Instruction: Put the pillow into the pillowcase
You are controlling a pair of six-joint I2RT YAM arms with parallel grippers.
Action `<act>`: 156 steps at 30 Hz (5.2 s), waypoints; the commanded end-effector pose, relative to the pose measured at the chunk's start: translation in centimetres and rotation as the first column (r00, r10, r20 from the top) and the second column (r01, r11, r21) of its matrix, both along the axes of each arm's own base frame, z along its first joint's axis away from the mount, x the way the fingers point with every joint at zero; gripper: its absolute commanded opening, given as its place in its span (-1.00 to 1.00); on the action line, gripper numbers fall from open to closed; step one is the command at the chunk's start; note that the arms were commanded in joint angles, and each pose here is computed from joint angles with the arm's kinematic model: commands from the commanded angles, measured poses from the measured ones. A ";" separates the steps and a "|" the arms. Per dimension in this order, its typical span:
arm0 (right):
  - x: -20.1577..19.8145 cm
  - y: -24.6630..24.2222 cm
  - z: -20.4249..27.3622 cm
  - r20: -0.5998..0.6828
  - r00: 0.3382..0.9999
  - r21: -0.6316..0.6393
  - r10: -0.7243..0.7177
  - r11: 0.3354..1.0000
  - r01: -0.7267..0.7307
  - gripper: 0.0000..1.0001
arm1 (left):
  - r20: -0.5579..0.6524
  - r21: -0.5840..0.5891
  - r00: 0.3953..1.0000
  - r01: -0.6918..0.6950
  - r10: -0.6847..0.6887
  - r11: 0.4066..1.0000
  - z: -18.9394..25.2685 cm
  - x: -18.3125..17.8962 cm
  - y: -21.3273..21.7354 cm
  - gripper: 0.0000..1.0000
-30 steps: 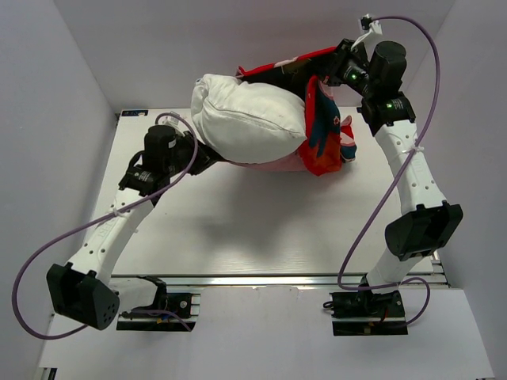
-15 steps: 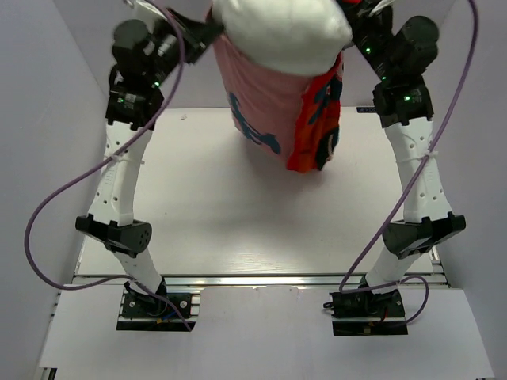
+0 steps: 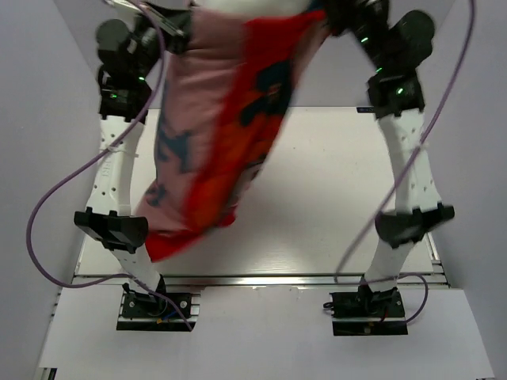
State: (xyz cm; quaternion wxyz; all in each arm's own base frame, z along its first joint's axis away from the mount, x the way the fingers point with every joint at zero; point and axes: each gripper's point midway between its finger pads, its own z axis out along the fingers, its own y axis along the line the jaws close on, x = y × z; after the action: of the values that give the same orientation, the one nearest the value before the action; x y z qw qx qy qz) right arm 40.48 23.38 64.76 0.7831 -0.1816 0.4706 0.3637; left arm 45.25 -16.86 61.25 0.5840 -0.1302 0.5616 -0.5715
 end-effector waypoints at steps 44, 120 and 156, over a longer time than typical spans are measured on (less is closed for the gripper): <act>0.8 -9.0 1.0 -0.150 0.968 0.220 -0.203 0.947 0.233 -1.00 | 0.157 -0.115 0.965 0.230 -0.211 0.966 5.2 -4.0 2.1 -1.00; -13.7 3.7 3.1 0.173 0.983 0.149 -0.065 0.988 0.039 -1.00 | 0.231 -0.240 0.936 0.321 -0.267 0.916 7.2 -3.2 2.6 -1.00; -28.1 16.0 -1.8 0.086 0.889 -0.045 0.450 0.893 -0.447 -1.00 | 0.269 -0.291 0.920 0.360 -0.285 0.886 8.4 -4.6 3.4 -1.00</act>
State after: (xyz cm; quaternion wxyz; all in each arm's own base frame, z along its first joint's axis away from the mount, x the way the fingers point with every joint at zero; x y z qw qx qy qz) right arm 18.95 45.23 52.20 0.6075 -0.3105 0.5379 0.4951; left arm 44.02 -14.94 65.79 0.4681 -0.0775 0.4524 -0.7551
